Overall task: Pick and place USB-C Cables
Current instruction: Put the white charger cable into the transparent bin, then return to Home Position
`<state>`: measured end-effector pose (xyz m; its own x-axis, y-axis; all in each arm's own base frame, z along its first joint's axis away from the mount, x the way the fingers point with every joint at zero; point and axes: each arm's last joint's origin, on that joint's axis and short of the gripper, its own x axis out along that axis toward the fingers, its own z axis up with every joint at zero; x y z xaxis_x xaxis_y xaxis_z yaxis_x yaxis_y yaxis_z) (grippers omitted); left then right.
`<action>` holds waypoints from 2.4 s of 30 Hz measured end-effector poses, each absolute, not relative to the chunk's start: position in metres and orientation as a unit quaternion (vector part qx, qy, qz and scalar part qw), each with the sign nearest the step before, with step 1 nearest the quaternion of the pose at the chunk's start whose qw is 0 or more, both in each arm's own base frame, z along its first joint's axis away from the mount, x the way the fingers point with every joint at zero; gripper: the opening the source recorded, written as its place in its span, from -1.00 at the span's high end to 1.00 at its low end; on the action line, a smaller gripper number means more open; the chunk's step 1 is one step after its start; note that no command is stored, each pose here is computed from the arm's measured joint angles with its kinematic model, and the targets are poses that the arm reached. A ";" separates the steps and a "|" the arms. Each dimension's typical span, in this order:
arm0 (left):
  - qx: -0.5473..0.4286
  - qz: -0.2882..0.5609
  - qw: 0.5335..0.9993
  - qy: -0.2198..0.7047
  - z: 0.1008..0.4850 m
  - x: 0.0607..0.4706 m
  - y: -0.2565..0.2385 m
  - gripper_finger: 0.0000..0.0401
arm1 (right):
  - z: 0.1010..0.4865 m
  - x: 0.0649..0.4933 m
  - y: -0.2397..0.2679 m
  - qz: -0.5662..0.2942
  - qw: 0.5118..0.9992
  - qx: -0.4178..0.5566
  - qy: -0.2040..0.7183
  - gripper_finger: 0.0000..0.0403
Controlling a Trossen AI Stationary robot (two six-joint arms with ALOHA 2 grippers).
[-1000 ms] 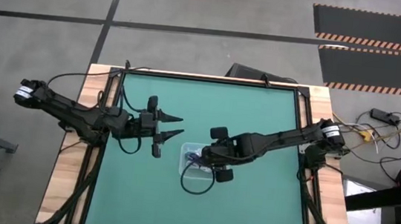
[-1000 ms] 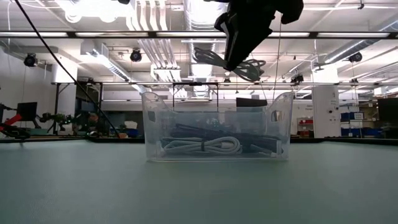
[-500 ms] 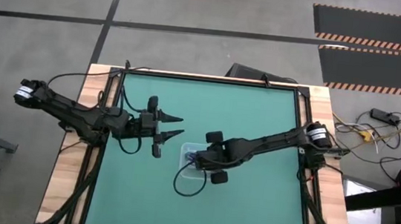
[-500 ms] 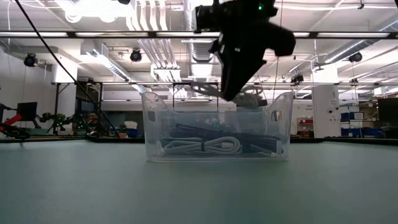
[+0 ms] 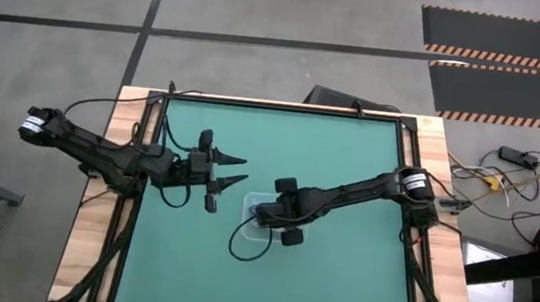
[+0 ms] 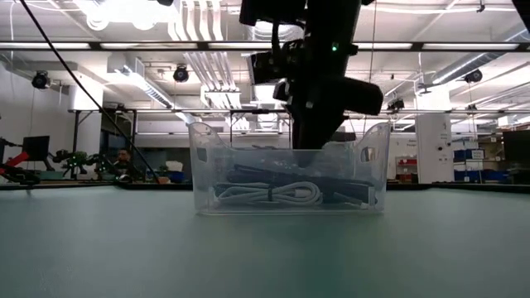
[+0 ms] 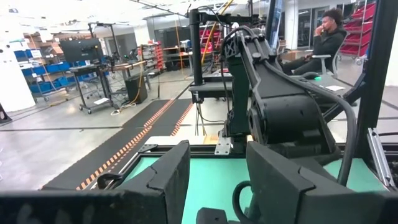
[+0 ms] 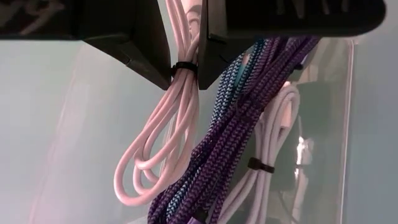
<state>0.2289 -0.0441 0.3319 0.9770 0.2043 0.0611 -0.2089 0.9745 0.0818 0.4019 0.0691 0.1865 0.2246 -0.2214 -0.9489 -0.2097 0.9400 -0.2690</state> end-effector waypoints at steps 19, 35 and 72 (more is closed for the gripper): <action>0.044 0.104 0.993 -0.026 0.332 0.229 -0.044 0.29 | 0.173 0.407 0.069 -0.002 0.759 -0.171 0.628 0.71; 0.044 0.104 0.993 -0.026 0.332 0.229 -0.044 0.29 | 0.173 0.407 0.068 -0.002 0.759 -0.170 0.629 0.49; 0.094 0.039 0.988 0.119 0.319 0.189 -0.039 0.29 | 0.264 0.348 0.058 0.034 0.879 -0.170 0.445 0.44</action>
